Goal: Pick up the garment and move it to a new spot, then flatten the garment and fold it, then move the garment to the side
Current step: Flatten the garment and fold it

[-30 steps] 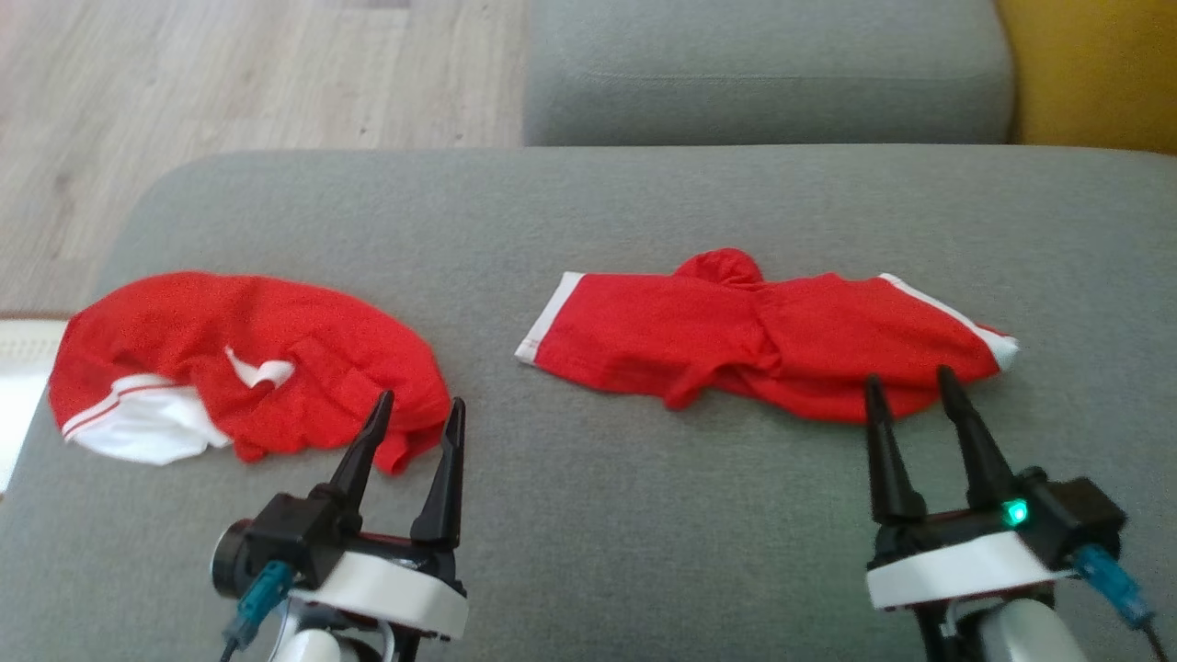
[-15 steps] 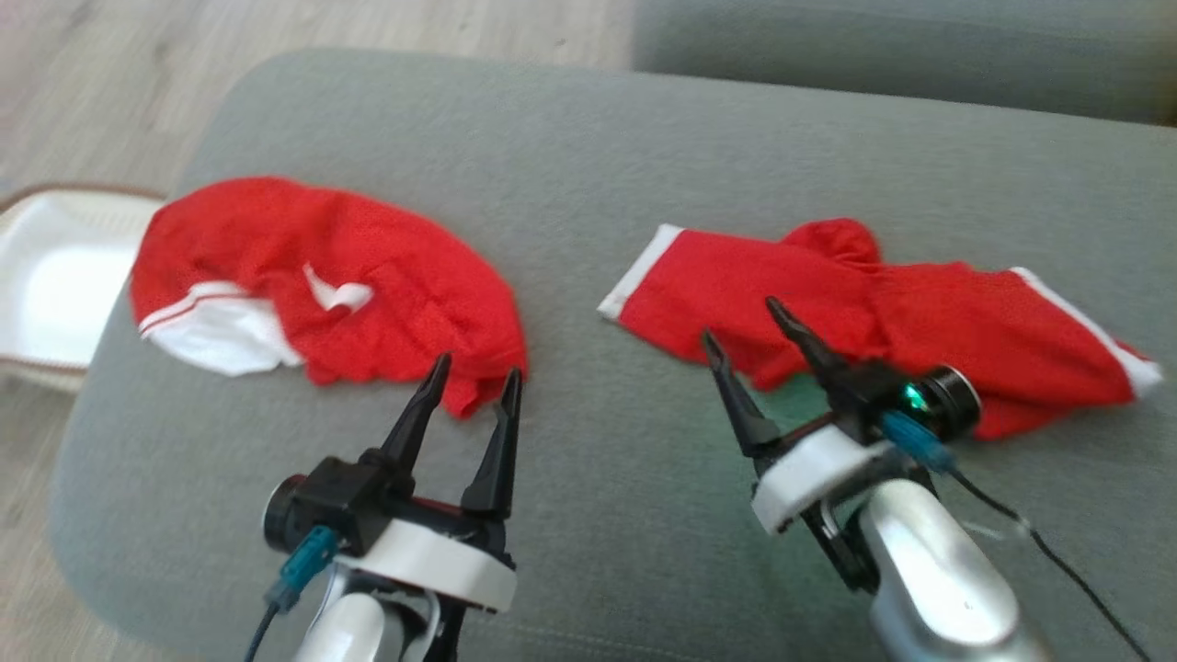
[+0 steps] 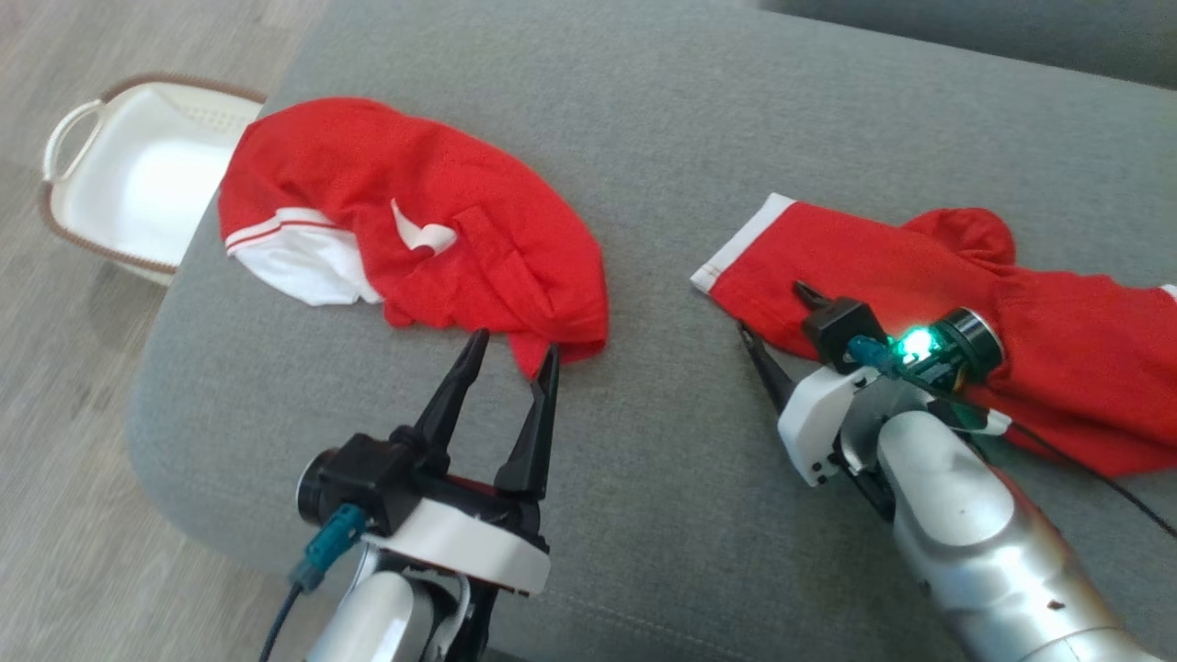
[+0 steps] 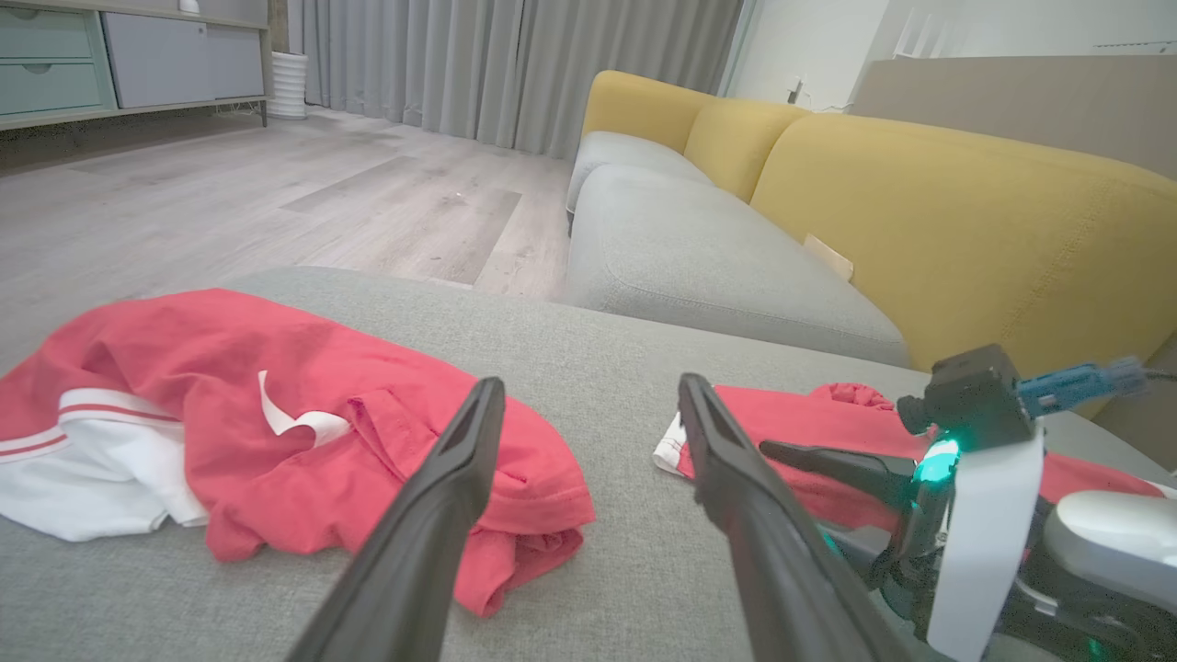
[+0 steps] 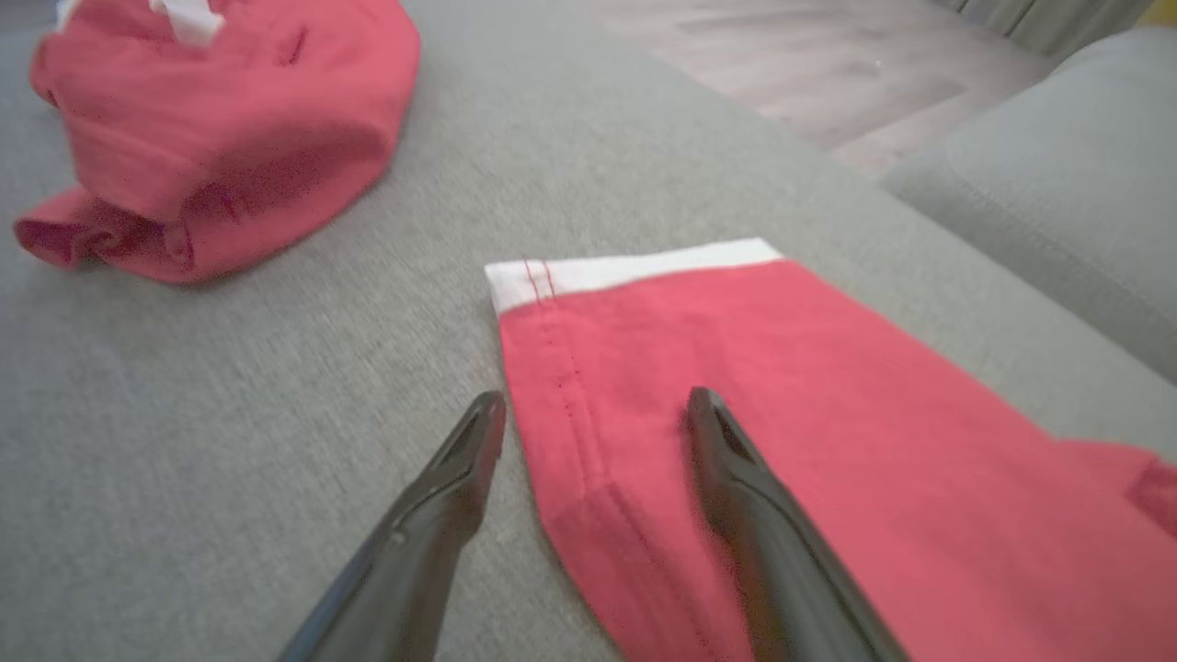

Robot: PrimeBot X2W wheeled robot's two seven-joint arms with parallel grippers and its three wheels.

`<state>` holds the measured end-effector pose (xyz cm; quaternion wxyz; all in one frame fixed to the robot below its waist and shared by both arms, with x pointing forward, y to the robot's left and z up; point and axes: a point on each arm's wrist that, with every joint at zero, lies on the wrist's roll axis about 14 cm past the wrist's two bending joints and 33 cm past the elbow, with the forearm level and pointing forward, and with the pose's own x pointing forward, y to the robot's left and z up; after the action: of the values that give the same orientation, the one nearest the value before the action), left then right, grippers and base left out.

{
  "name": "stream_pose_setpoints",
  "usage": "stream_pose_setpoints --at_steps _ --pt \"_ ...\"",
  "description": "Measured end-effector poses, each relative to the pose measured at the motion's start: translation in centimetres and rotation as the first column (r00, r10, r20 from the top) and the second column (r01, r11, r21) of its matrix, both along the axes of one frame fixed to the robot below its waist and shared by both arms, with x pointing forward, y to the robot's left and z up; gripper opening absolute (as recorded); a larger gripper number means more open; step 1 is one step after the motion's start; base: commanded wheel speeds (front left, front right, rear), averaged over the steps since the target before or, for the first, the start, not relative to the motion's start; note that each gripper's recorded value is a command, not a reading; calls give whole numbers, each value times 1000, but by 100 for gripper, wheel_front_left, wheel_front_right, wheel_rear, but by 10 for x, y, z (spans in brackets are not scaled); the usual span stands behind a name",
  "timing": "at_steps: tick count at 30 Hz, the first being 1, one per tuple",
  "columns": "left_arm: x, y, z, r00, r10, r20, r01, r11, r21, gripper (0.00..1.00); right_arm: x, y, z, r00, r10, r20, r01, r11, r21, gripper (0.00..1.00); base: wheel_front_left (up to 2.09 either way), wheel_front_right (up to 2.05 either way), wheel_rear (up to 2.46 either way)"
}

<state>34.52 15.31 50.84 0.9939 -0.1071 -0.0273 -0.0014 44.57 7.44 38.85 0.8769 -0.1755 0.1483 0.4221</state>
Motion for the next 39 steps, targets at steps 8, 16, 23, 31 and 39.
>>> stream_pose_setpoints --at_steps 8,16,23,31,39 --pt "5 8 0 1000 29 -5 -29 1000 1 100 8 -5 -25 998 -14 -69 8 996 -85 96 0 0 0" --pt "10 1 5 1000 6 15 -6 1000 -7 100 15 -14 -14 997 -58 -50 56 998 -40 0 0 0 0" --pt "8 -9 16 998 -31 54 32 999 -12 100 26 15 77 996 -54 73 35 971 236 0 0 0 0" --pt "-2 -23 22 994 -74 81 77 996 -32 100 28 38 280 947 -73 312 -133 796 591 0 0 0 0" --pt "2 -36 28 987 -122 104 125 992 -30 100 82 -81 323 881 -386 274 130 753 645 0 0 0 0"
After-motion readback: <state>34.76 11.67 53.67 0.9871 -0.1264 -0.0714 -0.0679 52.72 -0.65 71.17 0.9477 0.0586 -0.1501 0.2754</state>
